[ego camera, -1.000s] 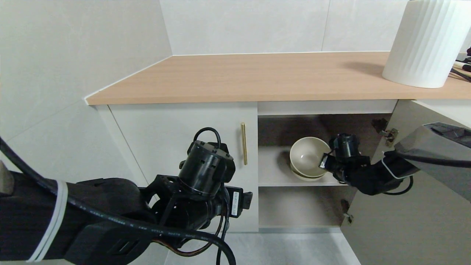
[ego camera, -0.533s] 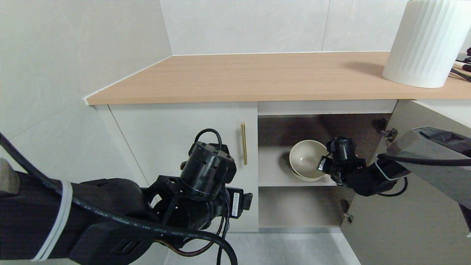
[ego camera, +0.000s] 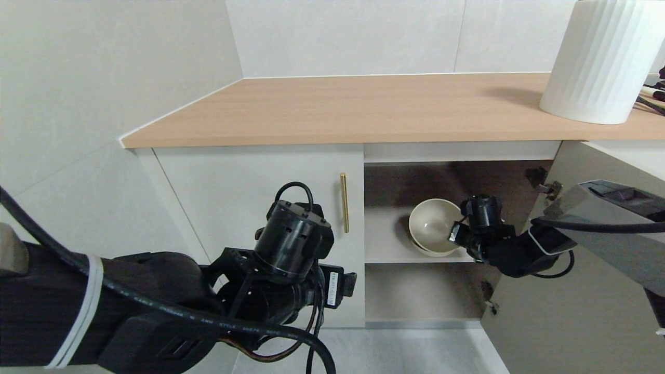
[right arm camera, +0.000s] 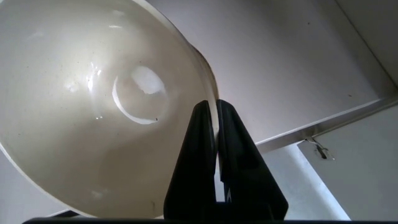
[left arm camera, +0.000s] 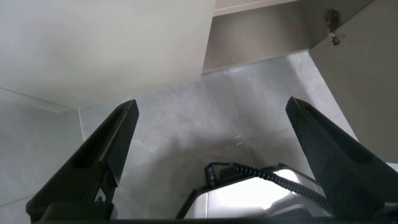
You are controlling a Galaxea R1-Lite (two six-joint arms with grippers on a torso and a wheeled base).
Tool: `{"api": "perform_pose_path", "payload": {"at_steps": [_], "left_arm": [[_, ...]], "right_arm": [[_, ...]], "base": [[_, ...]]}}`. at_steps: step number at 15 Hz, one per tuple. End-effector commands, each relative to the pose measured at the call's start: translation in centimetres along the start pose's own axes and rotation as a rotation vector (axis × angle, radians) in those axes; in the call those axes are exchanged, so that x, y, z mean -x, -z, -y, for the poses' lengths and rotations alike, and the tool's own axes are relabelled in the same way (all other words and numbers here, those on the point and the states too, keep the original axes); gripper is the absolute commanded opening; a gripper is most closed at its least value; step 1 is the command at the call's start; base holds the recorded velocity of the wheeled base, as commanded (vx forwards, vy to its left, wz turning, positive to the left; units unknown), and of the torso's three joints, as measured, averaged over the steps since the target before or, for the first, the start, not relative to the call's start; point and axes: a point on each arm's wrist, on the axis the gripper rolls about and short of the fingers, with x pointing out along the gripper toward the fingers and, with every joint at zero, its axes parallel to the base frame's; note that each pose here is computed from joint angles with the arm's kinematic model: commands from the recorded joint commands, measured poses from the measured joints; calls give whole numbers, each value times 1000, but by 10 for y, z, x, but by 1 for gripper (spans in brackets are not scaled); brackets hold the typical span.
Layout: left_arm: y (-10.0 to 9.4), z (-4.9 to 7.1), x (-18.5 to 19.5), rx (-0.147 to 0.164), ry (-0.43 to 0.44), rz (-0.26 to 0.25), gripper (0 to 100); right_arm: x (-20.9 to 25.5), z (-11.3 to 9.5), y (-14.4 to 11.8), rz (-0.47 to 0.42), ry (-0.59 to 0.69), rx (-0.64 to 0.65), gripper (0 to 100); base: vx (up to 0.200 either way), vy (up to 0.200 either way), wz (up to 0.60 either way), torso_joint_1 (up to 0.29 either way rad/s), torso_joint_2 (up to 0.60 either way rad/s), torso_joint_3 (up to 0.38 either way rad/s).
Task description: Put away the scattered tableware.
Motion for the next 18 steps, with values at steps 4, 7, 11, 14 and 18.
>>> {"api": "perform_pose_path", "payload": {"at_steps": [4,7,11,14,18], "left_arm": [[0,0,0,1,0,0,100],[0,0,0,1,-2,0,100],[0,0,0,1,0,0,100],[-4,-4,0,14,-9,10,100],[-16,-20,8,78,-30,53,100]], "right_arm": [[-1,0,2,-3,2,4,0],[-2,0,2,-5,1,4,100],[1,-1,2,-6,-5,6,100],[13,-5,-4,-12,-16,11,100],[69,-17,-33,-77,-66,45,100]], "base": [[0,0,0,0,0,0],[0,0,0,0,0,0],[0,0,0,0,0,0],[0,0,0,0,0,0],[0,0,0,0,0,0]]}}
